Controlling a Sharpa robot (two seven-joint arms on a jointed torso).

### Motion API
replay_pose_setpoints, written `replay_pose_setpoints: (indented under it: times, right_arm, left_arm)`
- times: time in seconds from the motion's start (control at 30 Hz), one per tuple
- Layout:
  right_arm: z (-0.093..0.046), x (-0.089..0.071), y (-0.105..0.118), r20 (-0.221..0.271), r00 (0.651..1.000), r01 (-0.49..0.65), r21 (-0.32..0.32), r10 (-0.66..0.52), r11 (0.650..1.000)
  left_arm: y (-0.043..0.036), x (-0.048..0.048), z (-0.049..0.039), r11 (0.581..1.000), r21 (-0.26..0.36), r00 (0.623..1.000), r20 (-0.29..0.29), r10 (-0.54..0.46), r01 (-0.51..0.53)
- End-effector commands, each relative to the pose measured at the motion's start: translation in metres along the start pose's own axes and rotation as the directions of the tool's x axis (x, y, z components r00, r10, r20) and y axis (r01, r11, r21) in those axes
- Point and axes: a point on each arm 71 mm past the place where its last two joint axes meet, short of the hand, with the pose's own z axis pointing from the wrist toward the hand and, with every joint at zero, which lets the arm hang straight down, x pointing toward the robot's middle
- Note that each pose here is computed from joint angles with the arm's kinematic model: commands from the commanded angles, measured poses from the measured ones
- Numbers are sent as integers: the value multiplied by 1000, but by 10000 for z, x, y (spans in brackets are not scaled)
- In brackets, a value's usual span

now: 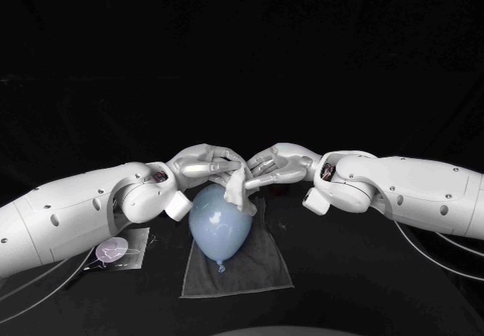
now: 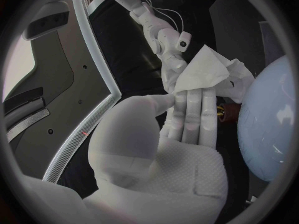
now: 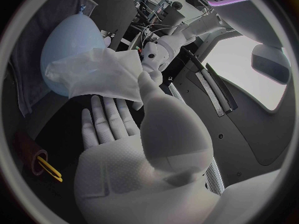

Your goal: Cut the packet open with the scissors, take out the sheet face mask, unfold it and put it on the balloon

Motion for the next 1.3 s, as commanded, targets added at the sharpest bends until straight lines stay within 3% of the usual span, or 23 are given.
replay_pose_setpoints:
  times: [0.03, 0.4, 0.8, 1.03, 1.3]
  right_arm:
    - [0, 62, 4, -76, 996, -47, 5, 47, 999]
    - [2, 124, 17, -123, 989, -77, 11, 78, 997]
    - [-8, 85, 3, -67, 996, -55, 17, 56, 998]
    - [-25, 87, 22, -39, 996, -86, -2, 86, 996]
    - [-74, 84, 43, -3, 986, -167, -37, 167, 985]
  left_arm:
    - [-15, 10, 4, 999, 14, 999, -11, 43, -42]
    - [-35, -7, 8, 993, 34, 994, 32, 108, -109]
    - [-54, -60, -4, 987, 57, 985, 88, 148, -153]
    - [-79, -111, -14, 968, 65, 959, 170, 228, -242]
    - [-87, -172, -33, 942, 33, 915, 253, 316, -334]
